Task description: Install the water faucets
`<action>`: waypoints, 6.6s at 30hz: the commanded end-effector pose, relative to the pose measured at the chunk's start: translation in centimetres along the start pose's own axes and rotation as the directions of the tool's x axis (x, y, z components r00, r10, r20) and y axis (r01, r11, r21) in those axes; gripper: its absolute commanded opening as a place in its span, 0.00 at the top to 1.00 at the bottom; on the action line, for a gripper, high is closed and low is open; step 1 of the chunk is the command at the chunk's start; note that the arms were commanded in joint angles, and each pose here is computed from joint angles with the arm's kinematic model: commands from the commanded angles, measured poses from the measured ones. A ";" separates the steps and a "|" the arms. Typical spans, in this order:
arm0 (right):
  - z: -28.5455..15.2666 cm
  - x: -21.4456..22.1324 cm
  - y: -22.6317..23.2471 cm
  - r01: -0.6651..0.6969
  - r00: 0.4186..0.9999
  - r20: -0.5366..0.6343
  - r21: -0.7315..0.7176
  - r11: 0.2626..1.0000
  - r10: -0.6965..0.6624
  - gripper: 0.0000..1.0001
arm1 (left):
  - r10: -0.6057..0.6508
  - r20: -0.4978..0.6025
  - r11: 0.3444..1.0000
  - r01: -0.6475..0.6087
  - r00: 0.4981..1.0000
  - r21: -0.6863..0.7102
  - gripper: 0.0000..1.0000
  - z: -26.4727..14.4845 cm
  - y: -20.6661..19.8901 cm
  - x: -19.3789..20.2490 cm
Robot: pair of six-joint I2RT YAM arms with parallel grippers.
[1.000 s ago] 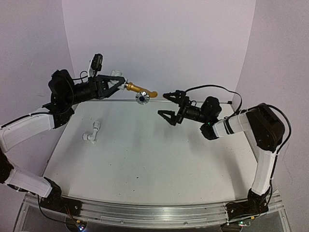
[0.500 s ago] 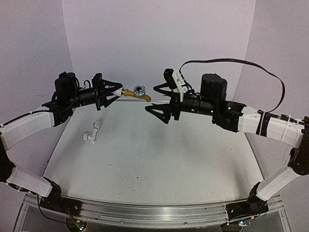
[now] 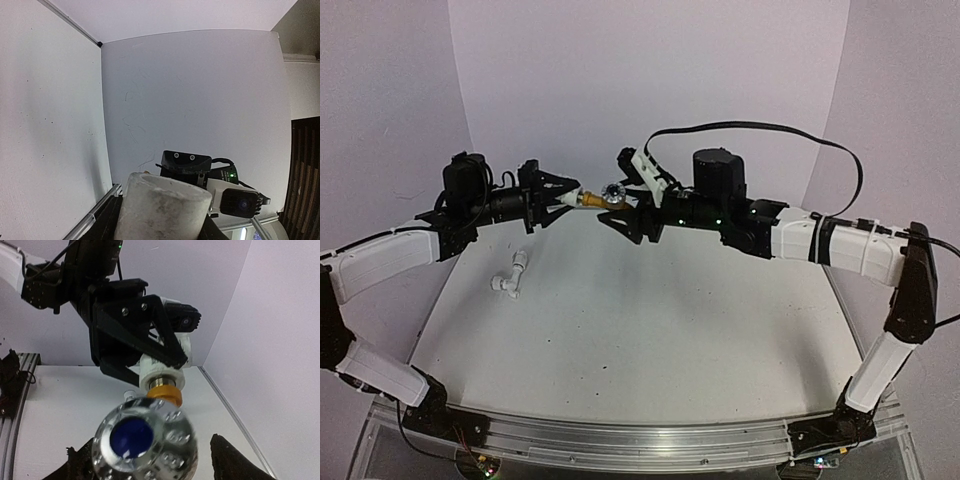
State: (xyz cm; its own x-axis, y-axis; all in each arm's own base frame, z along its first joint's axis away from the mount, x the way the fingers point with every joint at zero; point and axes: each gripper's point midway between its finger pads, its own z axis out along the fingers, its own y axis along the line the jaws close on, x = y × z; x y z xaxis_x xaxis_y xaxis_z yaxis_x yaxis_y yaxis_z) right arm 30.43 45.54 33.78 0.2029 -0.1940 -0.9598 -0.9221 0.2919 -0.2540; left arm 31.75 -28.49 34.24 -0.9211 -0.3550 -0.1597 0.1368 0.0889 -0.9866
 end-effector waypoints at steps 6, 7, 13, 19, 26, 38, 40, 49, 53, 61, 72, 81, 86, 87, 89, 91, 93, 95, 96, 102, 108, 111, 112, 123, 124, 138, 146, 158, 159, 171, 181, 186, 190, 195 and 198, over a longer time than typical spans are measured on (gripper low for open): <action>1.9 -2.1 -1.3 -0.148 0.987 0.062 0.013 0.989 0.146 0.72 | 0.124 -0.028 0.991 -0.122 0.992 0.061 1.00 0.6 -2.1 0.3; 2.1 -1.9 -1.5 -0.187 0.981 0.061 0.018 0.982 0.186 0.84 | 0.190 -0.025 0.979 -0.187 0.982 0.075 1.00 0.7 -2.7 0.3; 1.1 -3.6 -3.5 -0.639 0.752 0.036 -0.205 0.741 0.658 1.00 | 0.842 0.042 0.489 -0.796 0.537 0.357 1.00 -1.5 -8.3 5.4; -1.6 -6.8 -1.3 -0.890 0.243 -0.361 -0.453 0.058 0.900 1.00 | 0.938 0.334 -0.309 -0.677 -0.099 0.668 1.00 -5.8 -10.5 13.3; -4.7 -8.4 -1.5 -0.871 0.039 -0.380 -0.467 -0.155 0.924 0.76 | 0.830 0.503 -0.551 -0.501 -0.242 0.667 1.00 -6.2 -13.9 12.7; -10.4 -2.4 -5.5 -0.681 0.722 0.047 -0.130 0.721 0.690 0.05 | 0.719 0.268 0.617 -0.766 0.642 0.178 1.00 -2.8 -13.9 0.0; -10.3 -2.2 -4.2 -0.405 0.914 0.032 0.028 0.914 0.404 0.03 | 0.531 0.228 0.799 -0.572 0.816 0.186 1.00 -2.6 -12.3 -0.8; -6.2 -3.7 -2.6 -0.153 0.983 0.108 0.021 0.988 0.150 0.03 | 0.252 0.119 0.943 -0.272 0.960 0.193 1.00 -1.9 -8.4 0.1; -3.9 -3.2 -2.1 -0.211 0.963 0.164 -0.038 0.977 0.215 0.09 | 0.225 0.122 0.954 -0.244 0.967 0.177 1.00 -1.6 -7.3 0.3; -1.6 -3.5 -1.9 -0.346 0.906 0.212 -0.124 0.930 0.366 0.35 | 0.231 0.076 0.956 -0.241 0.970 0.170 1.00 0.5 -6.4 1.4; -2.0 -4.1 -0.9 -0.605 0.739 0.128 -0.307 0.735 0.661 1.00 | 0.659 0.160 0.673 -0.671 0.735 0.312 1.00 0.3 -10.4 4.2; -6.6 -8.0 -1.4 -0.846 0.204 -0.349 -0.533 -0.014 0.914 1.00 | 0.912 0.386 -0.406 -0.423 -0.137 0.810 1.00 -5.5 -11.4 15.4; -9.2 -10.0 -1.8 -0.830 0.232 -0.280 -0.557 0.039 0.932 1.00 | 0.819 0.519 -0.570 -0.446 -0.243 0.690 0.83 -3.6 -12.4 12.4; -9.3 -9.6 -2.2 -0.837 0.259 -0.246 -0.539 0.090 0.934 1.00 | 0.862 0.464 -0.499 -0.501 -0.205 0.707 0.63 -3.1 -13.0 11.9; -10.1 -9.3 -3.4 -0.813 0.385 -0.121 -0.514 0.274 0.915 1.00 | 0.935 0.344 -0.323 -0.621 -0.091 0.714 0.31 -2.4 -13.5 11.2; -10.2 -8.3 -4.3 -0.803 0.454 -0.053 -0.456 0.383 0.889 1.00 | 0.962 0.273 -0.185 -0.709 0.011 0.681 0.13 -2.4 -12.8 10.9; -11.1 -7.6 -5.7 -0.747 0.564 0.055 -0.393 0.537 0.824 1.00 | 0.970 0.207 -0.032 -0.772 0.129 0.635 0.01 -2.9 -11.8 11.0; -11.6 -7.0 -6.5 -0.675 0.663 0.126 -0.327 0.662 0.738 1.00 | 0.952 0.137 0.147 -0.804 0.273 0.577 0.00 -3.8 -10.8 10.5; -11.7 -6.3 -6.6 -0.603 0.747 0.144 -0.265 0.753 0.649 1.00 | 0.917 0.103 0.277 -0.800 0.386 0.532 0.00 -4.2 -10.6 10.1; -12.6 -3.8 -5.3 -0.147 0.972 0.179 -0.048 0.988 0.153 1.00 | 0.260 -0.112 0.935 -0.221 0.959 0.277 0.04 -2.5 -6.5 5.8; -11.3 -4.1 -3.4 0.040 0.984 0.177 -0.029 0.999 -0.034 1.00 | -0.111 -0.248 0.973 0.156 0.962 0.172 0.00 0.6 -4.3 6.7; -10.3 -4.3 -2.4 0.039 0.983 0.182 -0.064 0.997 -0.027 1.00 | -0.132 -0.310 0.974 0.182 0.942 0.138 0.00 2.4 -3.1 7.5; -10.2 -4.3 -2.4 0.039 0.983 0.182 -0.066 0.997 -0.026 1.00 | -0.119 -0.306 0.975 0.169 0.944 0.142 0.00 2.6 -3.1 7.4; -8.6 -4.2 -0.7 -0.054 0.981 0.176 -0.158 0.986 0.082 1.00 | 0.256 -0.282 0.935 -0.163 0.925 0.315 0.11 3.4 -6.7 8.8; -8.5 -4.2 -0.8 -0.062 0.981 0.174 -0.157 0.986 0.090 1.00 | 0.271 -0.298 0.930 -0.169 0.915 0.325 0.16 3.6 -6.9 9.2; -8.8 -5.8 1.3 -0.408 0.883 0.059 -0.394 0.824 0.465 1.00 | 0.771 -0.144 0.590 -0.611 0.621 0.527 0.98 3.9 -7.7 8.7; -8.8 -5.8 -1.0 -0.893 0.020 -0.360 -0.425 -0.145 0.933 0.95 | 0.976 0.211 -0.061 -0.878 0.047 0.475 1.00 0.4 -7.6 5.3; -12.3 -2.9 -4.0 -0.548 0.834 0.006 -0.116 0.829 0.552 0.07 | 0.601 -0.043 0.766 -0.560 0.798 0.315 1.00 0.2 -7.9 -0.1; -12.8 -2.5 -4.5 -0.461 0.887 0.024 -0.039 0.887 0.462 0.06 | 0.552 -0.060 0.803 -0.511 0.832 0.308 1.00 0.1 -7.6 0.1; -6.5 -2.2 -2.5 0.469 0.878 0.014 0.168 0.867 -0.478 0.02 | 0.192 -0.219 0.962 -0.140 0.957 0.235 1.00 -1.9 -5.6 3.1; -4.2 -3.4 -2.8 0.494 0.853 0.079 0.195 0.847 -0.516 0.02 | 0.179 -0.264 0.970 -0.124 0.948 0.211 1.00 -1.7 -4.0 3.9; -2.5 -4.1 -2.2 0.479 0.859 0.118 0.156 0.864 -0.498 0.05 | 0.194 -0.276 0.968 -0.137 0.941 0.212 1.00 -1.4 -3.8 4.0; -1.3 -4.0 -0.9 0.436 0.886 0.143 0.067 0.897 -0.441 0.29 | 0.217 -0.276 0.963 -0.161 0.936 0.214 1.00 -1.1 -3.7 3.9; -0.7 -2.9 -0.8 0.216 0.968 0.129 0.021 0.976 -0.217 0.80 | 0.415 -0.220 0.894 -0.351 0.883 0.279 1.00 -0.6 -4.8 3.6; -0.8 -3.6 -2.2 -0.202 0.970 0.135 -0.029 0.979 0.204 1.00 | 0.758 -0.111 0.624 -0.667 0.642 0.408 1.00 -1.3 -6.6 5.5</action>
State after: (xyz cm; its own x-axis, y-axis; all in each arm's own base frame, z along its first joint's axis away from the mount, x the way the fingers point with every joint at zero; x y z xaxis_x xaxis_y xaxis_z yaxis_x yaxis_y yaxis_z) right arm 30.75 44.37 35.28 0.4891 -0.1856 -0.8523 -0.8185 0.2399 -0.5220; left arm 28.13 -29.28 34.75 -0.9197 -0.0581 -0.3884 0.3892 -0.0034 -0.9211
